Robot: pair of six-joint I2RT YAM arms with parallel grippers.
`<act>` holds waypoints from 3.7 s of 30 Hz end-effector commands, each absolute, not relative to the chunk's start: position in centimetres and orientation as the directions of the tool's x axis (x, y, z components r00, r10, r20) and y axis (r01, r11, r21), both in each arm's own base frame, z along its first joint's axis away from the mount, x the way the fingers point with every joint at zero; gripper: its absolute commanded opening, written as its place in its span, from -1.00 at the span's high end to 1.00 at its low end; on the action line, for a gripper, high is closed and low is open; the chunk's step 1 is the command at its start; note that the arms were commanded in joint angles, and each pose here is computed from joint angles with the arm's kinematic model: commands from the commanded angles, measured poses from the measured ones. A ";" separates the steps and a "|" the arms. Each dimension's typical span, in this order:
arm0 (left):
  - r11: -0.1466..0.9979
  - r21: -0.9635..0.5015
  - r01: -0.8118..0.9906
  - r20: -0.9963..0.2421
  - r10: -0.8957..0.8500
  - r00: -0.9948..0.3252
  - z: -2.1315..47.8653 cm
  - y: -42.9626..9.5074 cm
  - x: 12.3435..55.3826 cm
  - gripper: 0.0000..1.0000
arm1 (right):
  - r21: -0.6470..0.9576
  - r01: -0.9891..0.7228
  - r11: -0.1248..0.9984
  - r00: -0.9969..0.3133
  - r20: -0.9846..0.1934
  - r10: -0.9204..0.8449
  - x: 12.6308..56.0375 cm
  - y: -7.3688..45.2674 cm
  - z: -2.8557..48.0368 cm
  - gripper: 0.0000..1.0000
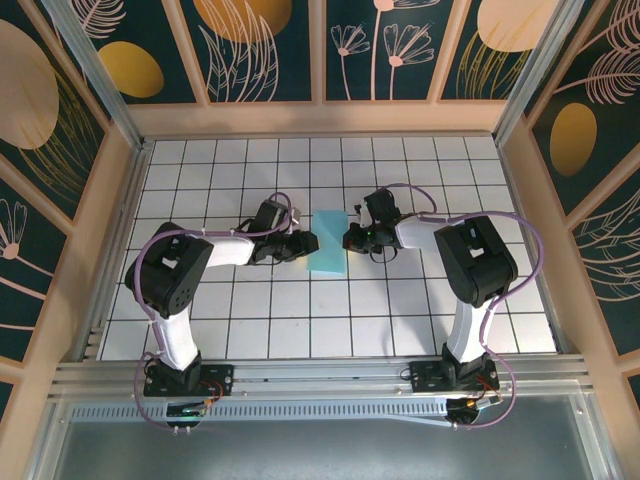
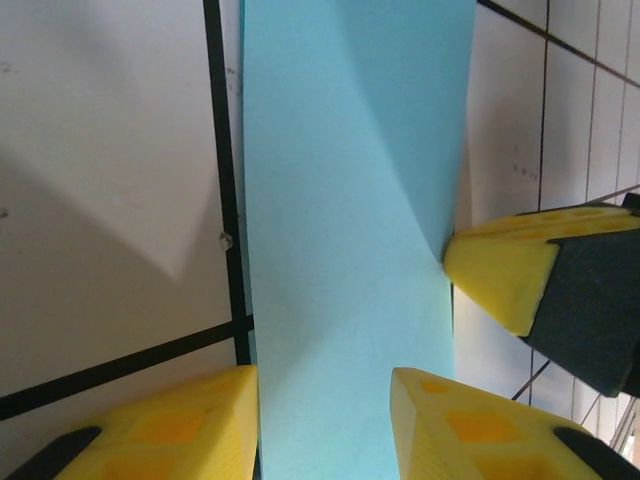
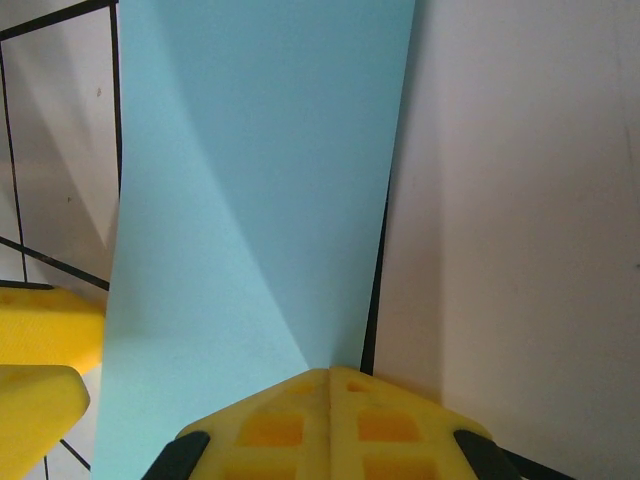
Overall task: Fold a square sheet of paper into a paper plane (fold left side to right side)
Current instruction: Third fold the triangle at the center of the table.
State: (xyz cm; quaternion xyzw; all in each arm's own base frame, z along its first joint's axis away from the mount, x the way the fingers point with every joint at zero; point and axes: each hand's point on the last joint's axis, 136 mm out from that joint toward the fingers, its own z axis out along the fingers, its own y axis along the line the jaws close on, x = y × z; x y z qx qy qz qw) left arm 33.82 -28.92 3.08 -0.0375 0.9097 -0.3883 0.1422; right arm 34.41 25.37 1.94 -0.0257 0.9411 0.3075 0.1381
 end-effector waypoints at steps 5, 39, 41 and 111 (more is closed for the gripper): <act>0.674 -0.737 0.049 -0.257 -0.213 -0.942 4.0 -29.4 34.6 0.42 | 0.533 -0.132 0.836 -0.965 -0.262 0.015 33.9 25.1 0.9 1.00; 0.509 -0.832 -0.219 -0.126 -0.558 -0.820 7.9 -27.2 32.6 1.00 | -0.029 -0.745 0.667 -0.287 -0.888 -0.360 25.3 26.8 13.7 -0.09; 0.502 -0.834 -0.228 -0.119 -0.568 -0.814 7.9 -27.1 32.3 1.00 | -0.068 -0.775 0.628 -0.251 -0.879 -0.405 23.8 27.8 12.6 -0.10; 0.617 -0.784 -0.067 -0.241 -0.402 -0.883 9.5 -25.6 34.9 0.56 | 0.016 -0.793 0.609 -0.387 -0.785 -0.483 24.6 31.7 6.6 1.00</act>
